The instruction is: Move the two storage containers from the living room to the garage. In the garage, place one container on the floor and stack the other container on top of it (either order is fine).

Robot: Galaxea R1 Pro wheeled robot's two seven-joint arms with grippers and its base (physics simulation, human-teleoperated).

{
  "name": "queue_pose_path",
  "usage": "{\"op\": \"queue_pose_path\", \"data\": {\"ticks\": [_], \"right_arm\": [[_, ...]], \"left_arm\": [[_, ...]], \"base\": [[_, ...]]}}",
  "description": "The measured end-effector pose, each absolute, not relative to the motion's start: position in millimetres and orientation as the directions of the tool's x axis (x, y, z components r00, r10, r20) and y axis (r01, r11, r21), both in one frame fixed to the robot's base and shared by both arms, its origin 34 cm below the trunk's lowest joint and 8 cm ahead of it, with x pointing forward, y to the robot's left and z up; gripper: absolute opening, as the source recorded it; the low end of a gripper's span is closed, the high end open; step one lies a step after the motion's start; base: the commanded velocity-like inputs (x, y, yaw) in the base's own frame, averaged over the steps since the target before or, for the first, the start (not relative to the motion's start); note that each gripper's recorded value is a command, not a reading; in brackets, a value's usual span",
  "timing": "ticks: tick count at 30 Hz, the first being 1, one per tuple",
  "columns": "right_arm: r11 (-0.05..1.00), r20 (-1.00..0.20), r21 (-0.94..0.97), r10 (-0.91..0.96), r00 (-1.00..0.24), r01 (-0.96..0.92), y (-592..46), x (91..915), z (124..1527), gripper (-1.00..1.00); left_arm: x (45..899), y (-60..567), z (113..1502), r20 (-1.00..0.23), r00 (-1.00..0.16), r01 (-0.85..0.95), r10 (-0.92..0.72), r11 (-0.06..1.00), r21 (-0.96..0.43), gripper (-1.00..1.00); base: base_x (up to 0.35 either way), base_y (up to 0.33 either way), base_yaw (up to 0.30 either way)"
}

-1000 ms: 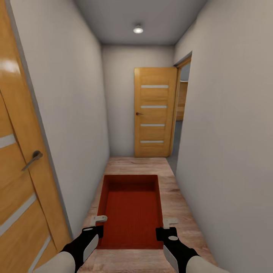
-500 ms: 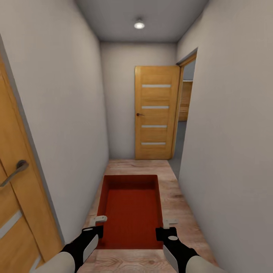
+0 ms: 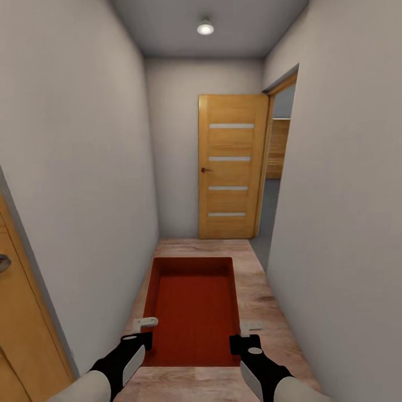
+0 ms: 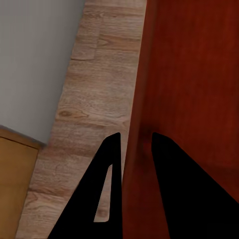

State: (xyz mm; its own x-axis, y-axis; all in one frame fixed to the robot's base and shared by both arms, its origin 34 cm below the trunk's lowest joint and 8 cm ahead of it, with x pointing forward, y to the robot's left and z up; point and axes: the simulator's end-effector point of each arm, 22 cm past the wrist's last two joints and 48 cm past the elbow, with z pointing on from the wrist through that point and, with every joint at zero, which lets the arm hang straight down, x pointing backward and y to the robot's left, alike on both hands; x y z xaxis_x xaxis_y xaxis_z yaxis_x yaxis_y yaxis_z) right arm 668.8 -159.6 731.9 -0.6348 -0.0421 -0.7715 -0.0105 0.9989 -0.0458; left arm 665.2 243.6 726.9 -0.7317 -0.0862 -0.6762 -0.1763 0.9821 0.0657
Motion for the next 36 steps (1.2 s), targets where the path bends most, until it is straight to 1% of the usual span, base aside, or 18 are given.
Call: {"op": "queue_pose_path", "data": {"ticks": [36], "right_arm": [[0.999,-0.769,-0.051,-0.048,-0.638,-0.014,-158.6,668.5,731.8,-1.00]], "left_arm": [[664.2,244.6,725.7,-0.674,-0.734,-0.177,-0.088,0.982,0.065,-1.00]], "base": [[0.323,0.000,0.000]]}}
